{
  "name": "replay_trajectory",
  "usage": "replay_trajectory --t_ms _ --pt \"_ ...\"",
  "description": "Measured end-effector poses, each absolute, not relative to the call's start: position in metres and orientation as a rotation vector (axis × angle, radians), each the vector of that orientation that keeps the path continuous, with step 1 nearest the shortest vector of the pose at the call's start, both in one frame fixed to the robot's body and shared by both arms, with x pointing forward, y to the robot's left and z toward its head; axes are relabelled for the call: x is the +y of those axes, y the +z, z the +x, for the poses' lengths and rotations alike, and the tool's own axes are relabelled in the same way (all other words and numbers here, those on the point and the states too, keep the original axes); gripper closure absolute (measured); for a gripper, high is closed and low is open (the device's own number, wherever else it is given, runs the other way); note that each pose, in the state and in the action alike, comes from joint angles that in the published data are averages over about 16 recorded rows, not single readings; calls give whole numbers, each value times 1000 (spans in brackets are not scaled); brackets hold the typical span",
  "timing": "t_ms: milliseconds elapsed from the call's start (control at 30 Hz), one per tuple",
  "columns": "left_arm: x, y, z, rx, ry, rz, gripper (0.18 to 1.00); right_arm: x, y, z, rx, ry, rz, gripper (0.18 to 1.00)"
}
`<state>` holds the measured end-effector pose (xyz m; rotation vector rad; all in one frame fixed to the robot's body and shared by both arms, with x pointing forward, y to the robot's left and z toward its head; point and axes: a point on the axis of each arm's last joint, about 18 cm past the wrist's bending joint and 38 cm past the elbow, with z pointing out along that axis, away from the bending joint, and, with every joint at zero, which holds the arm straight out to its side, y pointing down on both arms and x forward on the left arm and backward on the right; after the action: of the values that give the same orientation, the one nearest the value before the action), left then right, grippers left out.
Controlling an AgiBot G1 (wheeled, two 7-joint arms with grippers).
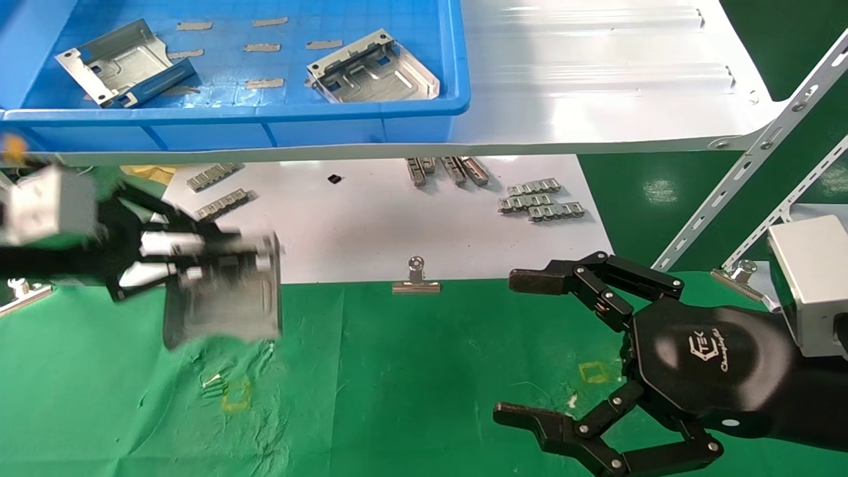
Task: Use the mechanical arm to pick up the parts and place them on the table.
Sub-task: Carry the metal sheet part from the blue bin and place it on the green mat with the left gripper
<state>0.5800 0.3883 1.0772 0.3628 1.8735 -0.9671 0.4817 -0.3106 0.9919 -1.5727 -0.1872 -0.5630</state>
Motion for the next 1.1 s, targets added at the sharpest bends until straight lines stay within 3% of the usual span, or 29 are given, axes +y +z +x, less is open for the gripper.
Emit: replay_trajectory --t_ms 567,1100 --pt "405 995 602 2055 -805 414 922 -311 992 482 -187 -563 -1573 179" --pt "409 943 623 2007 -807 416 914 -311 992 482 -187 -563 -1573 179"
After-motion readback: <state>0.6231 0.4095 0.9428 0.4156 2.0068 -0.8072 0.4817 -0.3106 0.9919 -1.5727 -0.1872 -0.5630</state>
